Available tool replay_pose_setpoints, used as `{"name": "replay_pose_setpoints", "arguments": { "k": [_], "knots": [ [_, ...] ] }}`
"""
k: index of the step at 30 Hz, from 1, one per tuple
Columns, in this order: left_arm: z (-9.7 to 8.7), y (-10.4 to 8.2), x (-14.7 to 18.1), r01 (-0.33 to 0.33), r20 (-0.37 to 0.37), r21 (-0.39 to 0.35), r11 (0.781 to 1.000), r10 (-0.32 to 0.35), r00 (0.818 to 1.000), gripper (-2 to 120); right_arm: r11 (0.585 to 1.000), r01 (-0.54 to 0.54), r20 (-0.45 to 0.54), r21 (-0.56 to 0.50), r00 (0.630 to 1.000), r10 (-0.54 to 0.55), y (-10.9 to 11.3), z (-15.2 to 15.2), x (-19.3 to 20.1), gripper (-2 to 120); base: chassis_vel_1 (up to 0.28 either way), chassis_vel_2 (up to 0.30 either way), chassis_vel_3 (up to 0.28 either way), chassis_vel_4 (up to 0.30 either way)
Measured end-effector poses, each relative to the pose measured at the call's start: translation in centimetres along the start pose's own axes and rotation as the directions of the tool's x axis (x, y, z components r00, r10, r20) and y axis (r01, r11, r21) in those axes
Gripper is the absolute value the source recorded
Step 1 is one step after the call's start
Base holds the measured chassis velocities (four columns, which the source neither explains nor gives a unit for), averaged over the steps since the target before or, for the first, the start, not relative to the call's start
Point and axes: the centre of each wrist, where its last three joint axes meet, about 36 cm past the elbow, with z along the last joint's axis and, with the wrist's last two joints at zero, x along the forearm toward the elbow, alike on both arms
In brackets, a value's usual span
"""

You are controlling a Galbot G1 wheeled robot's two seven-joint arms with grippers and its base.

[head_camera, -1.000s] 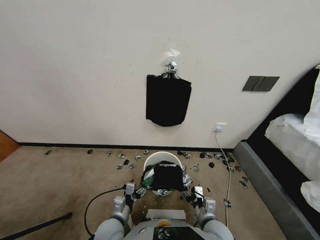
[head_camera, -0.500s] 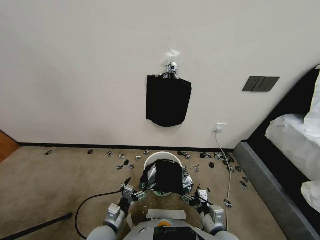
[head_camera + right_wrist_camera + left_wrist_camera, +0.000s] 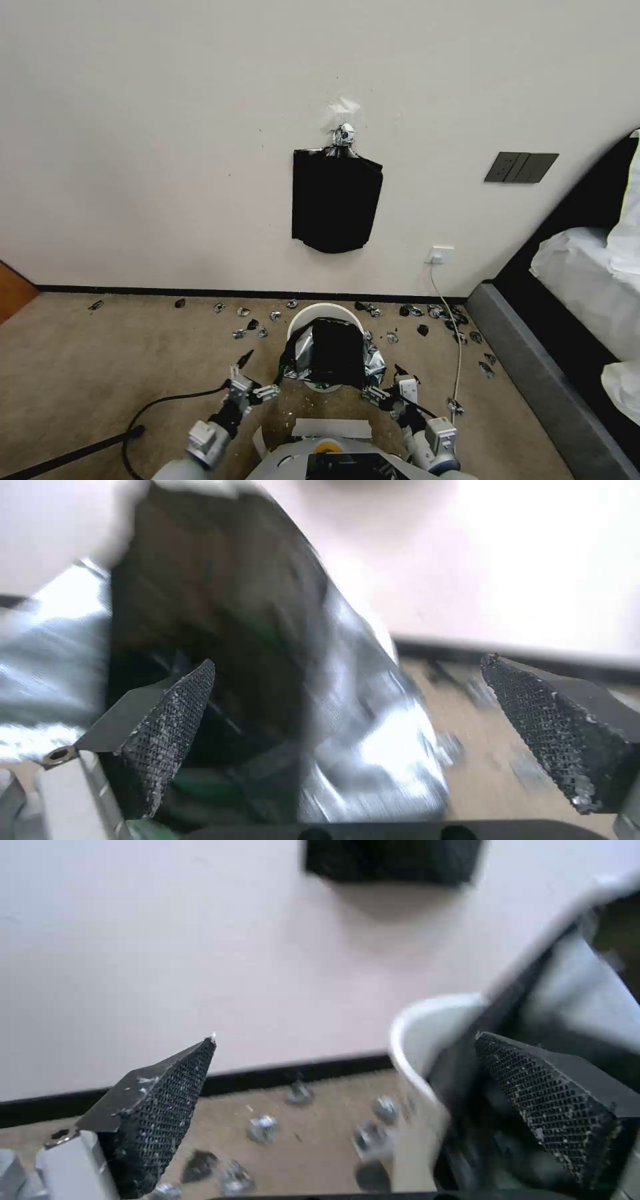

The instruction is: Place a trash bag onto the trash bin.

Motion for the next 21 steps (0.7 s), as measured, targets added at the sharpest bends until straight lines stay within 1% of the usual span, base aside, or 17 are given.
{"name": "replay_pose_setpoints", "arguments": {
  "k": [2, 3, 4, 5, 6, 7, 8, 9, 10, 12, 13, 14, 16, 17, 18, 20, 21],
  "knots": [
    [-0.6, -0.6, -0.2, 0.039, 0.027, 0.014, 0.999, -0.039, 0.999, 100, 1.000, 0.019, 0.030, -0.009, 0.999, -0.019, -0.7, -0.7, -0.6, 100, 0.000, 0.000, 0.000, 0.000],
    [-0.6, -0.6, -0.2, 0.039, 0.027, 0.014, 0.999, -0.039, 0.999, 100, 1.000, 0.019, 0.030, -0.009, 0.999, -0.019, -0.7, -0.7, -0.6, 100, 0.000, 0.000, 0.000, 0.000],
    [-1.2, -1.4, -0.5, 0.078, 0.040, 0.022, 0.997, -0.079, 0.996, 100, 1.000, 0.023, 0.058, -0.013, 0.998, -0.022, -1.8, -1.7, -1.6, 100, 0.000, 0.000, 0.000, 0.000],
    [-1.8, -2.0, -0.6, 0.103, 0.050, 0.033, 0.994, -0.104, 0.993, 100, 1.000, 0.020, 0.071, -0.015, 0.997, -0.019, -3.1, -2.8, -2.7, 100, 0.000, 0.000, 0.000, 0.000],
    [-2.0, -2.3, -0.6, 0.111, 0.052, 0.035, 0.993, -0.113, 0.992, 100, 1.000, 0.020, 0.076, -0.017, 0.997, -0.019, -3.8, -3.3, -3.2, 100, 0.000, 0.000, 0.000, 0.000],
    [-2.0, -2.3, -0.6, 0.111, 0.052, 0.035, 0.993, -0.113, 0.992, 100, 1.000, 0.020, 0.076, -0.017, 0.997, -0.019, -3.8, -3.3, -3.2, 100, 0.000, 0.000, 0.000, 0.000],
    [-2.4, -2.8, -0.7, 0.128, 0.050, 0.030, 0.991, -0.130, 0.990, 100, 0.999, 0.024, 0.079, -0.030, 0.997, -0.022, -5.4, -4.8, -4.6, 100, 0.000, 0.000, 0.000, 0.000],
    [-2.7, -3.3, -0.6, 0.147, 0.039, 0.007, 0.989, -0.147, 0.988, 100, 0.994, 0.039, 0.060, -0.098, 0.998, -0.033, -7.1, -7.0, -6.3, 100, 0.000, 0.000, 0.000, 0.000],
    [-2.7, -3.3, -0.6, 0.147, 0.039, 0.007, 0.989, -0.147, 0.988, 100, 0.994, 0.039, 0.060, -0.098, 0.998, -0.033, -7.1, -7.0, -6.3, 100, 0.000, 0.000, 0.000, 0.000],
    [-3.1, -3.8, -0.3, 0.171, 0.002, -0.011, 0.985, -0.171, 0.985, 100, 0.982, 0.075, 0.019, -0.172, 0.997, -0.073, -9.2, -9.2, -8.3, 100, 0.000, 0.000, 0.000, 0.000],
    [-3.3, -4.0, -0.2, 0.176, -0.011, -0.017, 0.984, -0.176, 0.984, 100, 0.978, 0.093, 0.001, -0.186, 0.995, -0.095, -10.0, -9.9, -9.2, 100, 0.000, 0.000, 0.000, 0.000],
    [-3.3, -4.0, -0.2, 0.176, -0.011, -0.017, 0.984, -0.176, 0.984, 100, 0.978, 0.093, 0.001, -0.186, 0.995, -0.095, -10.0, -9.9, -9.2, 100, 0.000, 0.000, 0.000, 0.000],
    [-3.4, -4.0, -0.2, 0.166, -0.025, -0.058, 0.984, -0.168, 0.985, 100, 0.972, 0.148, -0.054, -0.184, 0.986, -0.160, -12.3, -11.2, -12.1, 100, 0.000, 0.000, 0.000, 0.000],
    [-3.5, -4.0, -0.6, 0.143, -0.026, -0.077, 0.987, -0.145, 0.989, 100, 0.972, 0.179, -0.093, -0.153, 0.976, -0.195, -13.5, -11.6, -13.6, 100, 0.000, 0.000, 0.000, 0.000],
    [-3.5, -4.0, -0.6, 0.143, -0.026, -0.077, 0.987, -0.145, 0.989, 100, 0.972, 0.179, -0.093, -0.153, 0.976, -0.195, -13.5, -11.6, -13.6, 100, 0.000, 0.000, 0.000, 0.000],
    [-3.6, -3.8, -1.3, 0.111, -0.029, -0.097, 0.989, -0.114, 0.993, 100, 0.964, 0.244, -0.152, -0.104, 0.954, -0.258, -14.4, -11.8, -15.5, 100, 0.000, 0.000, 0.000, 0.000],
    [-3.6, -3.7, -1.3, 0.108, -0.030, -0.100, 0.989, -0.112, 0.993, 100, 0.961, 0.262, -0.167, -0.092, 0.947, -0.275, -14.5, -11.7, -16.2, 100, 0.000, 0.000, 0.000, 0.000]
  ]
}}
